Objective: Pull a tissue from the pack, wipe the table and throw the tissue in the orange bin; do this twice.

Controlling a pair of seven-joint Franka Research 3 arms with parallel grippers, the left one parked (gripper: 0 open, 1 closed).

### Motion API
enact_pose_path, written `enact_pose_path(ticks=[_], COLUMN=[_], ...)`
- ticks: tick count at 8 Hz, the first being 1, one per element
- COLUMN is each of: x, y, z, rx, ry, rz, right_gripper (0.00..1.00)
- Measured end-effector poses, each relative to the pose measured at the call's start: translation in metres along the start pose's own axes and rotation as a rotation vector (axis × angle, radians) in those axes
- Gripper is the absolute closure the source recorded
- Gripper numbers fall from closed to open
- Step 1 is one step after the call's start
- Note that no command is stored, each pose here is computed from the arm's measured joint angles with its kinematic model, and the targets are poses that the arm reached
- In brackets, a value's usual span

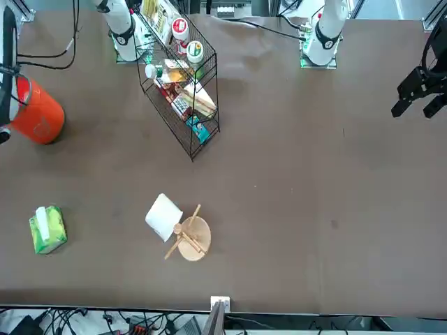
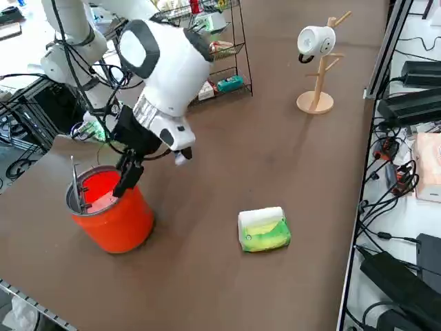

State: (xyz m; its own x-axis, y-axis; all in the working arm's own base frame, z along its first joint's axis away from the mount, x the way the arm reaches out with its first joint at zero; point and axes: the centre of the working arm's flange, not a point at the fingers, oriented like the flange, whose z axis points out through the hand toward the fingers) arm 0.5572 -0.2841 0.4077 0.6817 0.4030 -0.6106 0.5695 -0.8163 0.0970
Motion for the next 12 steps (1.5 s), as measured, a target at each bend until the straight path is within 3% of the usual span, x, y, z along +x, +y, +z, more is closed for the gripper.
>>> enact_pose_path(ticks=[3,5,9,12], x=[0.068,0.117,0.2,0.229], y=[-0.011,-0.004,0.014,0.015], z=[-0.062,-0.072,-0.043,-0.024], rx=[-0.006,-0.077,-0.279,-0.315], ry=[0.229,0.337,0.448,0.513], rz=[-0.031,-0.037,-0.055,-0.014], right_gripper=[0.0,0.0,0.02,0.04])
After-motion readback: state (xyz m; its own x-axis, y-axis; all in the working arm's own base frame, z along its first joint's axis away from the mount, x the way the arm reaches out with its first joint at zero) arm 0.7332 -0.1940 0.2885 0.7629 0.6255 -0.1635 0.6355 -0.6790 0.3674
